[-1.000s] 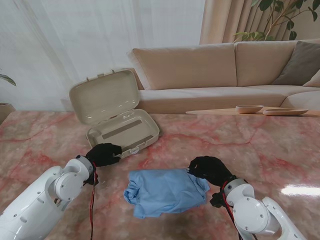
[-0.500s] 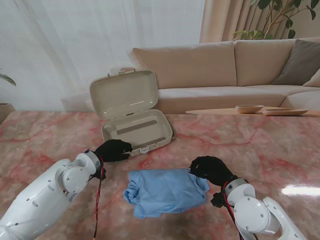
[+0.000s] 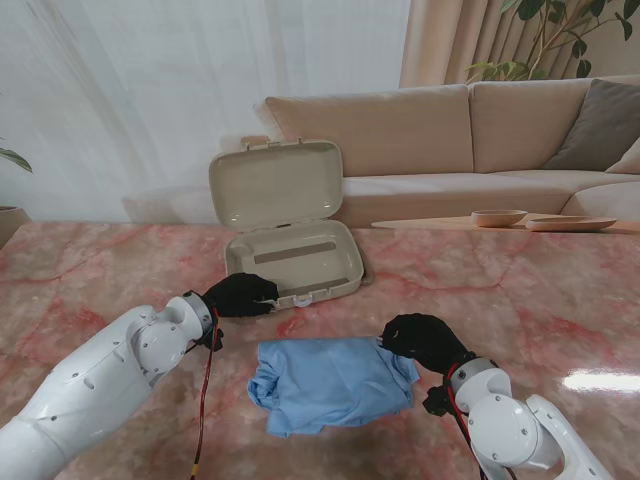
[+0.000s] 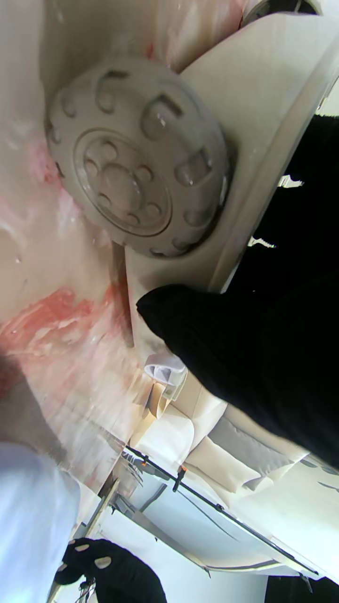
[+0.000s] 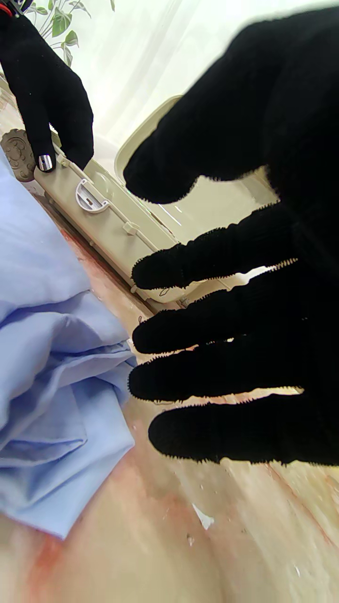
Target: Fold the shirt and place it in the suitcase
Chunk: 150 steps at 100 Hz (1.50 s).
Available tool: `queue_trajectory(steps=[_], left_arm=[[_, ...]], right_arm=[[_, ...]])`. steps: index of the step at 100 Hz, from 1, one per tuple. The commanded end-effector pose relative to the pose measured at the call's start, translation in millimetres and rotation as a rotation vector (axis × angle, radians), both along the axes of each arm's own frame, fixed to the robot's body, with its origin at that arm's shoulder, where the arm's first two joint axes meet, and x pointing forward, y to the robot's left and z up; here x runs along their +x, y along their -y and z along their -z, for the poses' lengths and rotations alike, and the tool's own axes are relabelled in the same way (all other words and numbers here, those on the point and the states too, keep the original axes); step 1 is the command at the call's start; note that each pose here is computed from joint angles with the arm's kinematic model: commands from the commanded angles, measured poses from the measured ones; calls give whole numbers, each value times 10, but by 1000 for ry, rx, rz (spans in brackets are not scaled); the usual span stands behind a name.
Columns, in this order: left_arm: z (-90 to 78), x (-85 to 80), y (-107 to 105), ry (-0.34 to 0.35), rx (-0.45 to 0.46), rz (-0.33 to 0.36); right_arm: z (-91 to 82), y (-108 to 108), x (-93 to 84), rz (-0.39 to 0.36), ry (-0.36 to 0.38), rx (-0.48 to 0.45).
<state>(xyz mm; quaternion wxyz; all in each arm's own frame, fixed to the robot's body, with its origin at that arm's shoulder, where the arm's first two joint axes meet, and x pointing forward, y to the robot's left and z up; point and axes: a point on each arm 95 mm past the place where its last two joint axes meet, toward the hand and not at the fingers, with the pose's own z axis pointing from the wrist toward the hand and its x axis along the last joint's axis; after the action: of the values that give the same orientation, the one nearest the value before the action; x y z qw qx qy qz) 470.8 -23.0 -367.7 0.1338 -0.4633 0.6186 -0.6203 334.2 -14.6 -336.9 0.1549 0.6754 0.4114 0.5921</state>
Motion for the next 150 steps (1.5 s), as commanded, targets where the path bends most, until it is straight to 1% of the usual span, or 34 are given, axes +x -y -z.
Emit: queue_trajectory(steps=[1, 34, 96, 121, 150], left_arm=[[-10, 13, 75, 5, -14, 13], [-21, 78, 179, 21, -37, 46], [37, 240, 351, 32, -34, 121], [36, 258, 407, 34, -40, 143], [44, 242, 386, 29, -35, 142]], right_arm=[[69, 10, -30, 4, -27, 4], [90, 25, -24, 10, -31, 7], [104, 74, -33, 26, -40, 0], [117, 104, -29, 33, -46, 0], [129, 114, -16, 37, -49, 2]])
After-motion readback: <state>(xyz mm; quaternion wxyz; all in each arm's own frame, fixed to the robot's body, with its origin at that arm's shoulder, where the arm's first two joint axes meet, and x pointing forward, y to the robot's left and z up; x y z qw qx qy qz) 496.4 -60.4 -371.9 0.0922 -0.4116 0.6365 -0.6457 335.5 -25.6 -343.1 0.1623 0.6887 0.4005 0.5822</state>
